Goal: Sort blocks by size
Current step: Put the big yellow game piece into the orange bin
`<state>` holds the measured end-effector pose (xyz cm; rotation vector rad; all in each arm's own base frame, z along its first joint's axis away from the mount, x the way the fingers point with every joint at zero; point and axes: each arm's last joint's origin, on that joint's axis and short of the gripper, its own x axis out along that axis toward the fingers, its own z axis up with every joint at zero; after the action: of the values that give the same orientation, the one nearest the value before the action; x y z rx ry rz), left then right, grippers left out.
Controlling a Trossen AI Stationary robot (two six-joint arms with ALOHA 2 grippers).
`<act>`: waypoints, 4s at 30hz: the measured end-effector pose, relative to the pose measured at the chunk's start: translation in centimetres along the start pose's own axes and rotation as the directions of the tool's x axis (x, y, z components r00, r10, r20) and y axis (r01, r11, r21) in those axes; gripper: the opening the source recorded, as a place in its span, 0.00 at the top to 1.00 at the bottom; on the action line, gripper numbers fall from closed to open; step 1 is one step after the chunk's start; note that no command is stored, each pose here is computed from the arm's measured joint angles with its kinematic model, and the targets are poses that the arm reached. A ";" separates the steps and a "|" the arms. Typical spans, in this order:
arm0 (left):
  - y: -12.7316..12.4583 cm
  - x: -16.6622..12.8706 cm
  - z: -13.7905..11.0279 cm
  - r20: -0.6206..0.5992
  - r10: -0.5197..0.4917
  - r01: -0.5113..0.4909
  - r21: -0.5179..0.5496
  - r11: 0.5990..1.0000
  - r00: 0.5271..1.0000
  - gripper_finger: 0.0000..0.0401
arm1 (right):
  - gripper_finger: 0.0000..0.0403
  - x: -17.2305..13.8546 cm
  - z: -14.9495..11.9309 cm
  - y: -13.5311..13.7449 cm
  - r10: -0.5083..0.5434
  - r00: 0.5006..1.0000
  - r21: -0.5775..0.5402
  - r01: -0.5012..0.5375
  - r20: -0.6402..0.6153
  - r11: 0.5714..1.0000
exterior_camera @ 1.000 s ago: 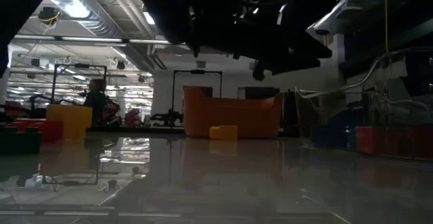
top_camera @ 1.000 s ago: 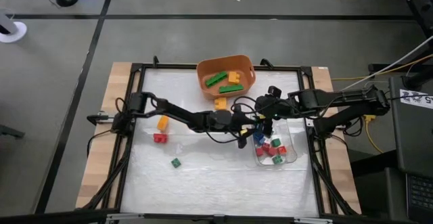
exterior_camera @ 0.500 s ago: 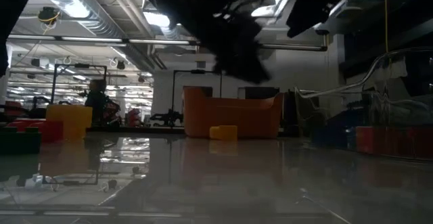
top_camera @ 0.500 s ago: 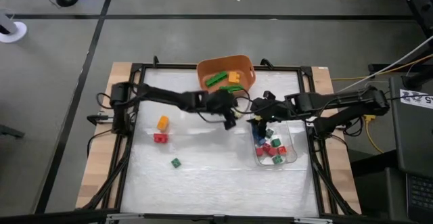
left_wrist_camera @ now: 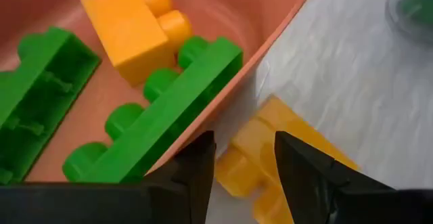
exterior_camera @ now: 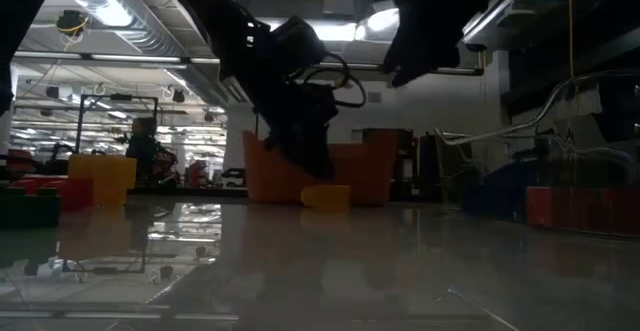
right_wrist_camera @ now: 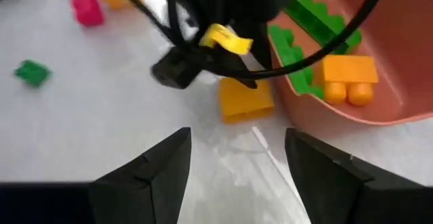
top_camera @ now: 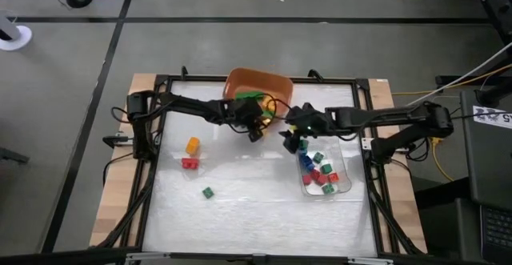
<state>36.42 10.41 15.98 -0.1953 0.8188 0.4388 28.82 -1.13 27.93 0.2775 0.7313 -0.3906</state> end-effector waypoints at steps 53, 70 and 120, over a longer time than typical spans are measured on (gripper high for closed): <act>-5.6 0.9 -0.9 0.108 -0.015 -0.003 0.167 0.986 0.994 0.65 | 0.41 4.3 -1.6 -1.2 -0.093 0.975 -0.207 0.051 -0.201 0.977; -6.6 0.7 -3.1 -0.043 0.114 -0.095 0.316 0.944 0.993 0.65 | 0.41 4.2 -1.9 -1.3 -0.105 0.968 -0.216 0.054 -0.229 0.975; -11.0 -4.1 -5.5 -0.073 0.410 -0.349 0.402 0.846 0.909 0.65 | 0.41 4.1 -2.0 -1.4 -0.146 0.962 -0.247 0.087 -0.231 0.965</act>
<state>35.24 -2.47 15.34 0.3088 1.0878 0.6331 29.77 -2.67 23.46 0.0581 1.0350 -0.3808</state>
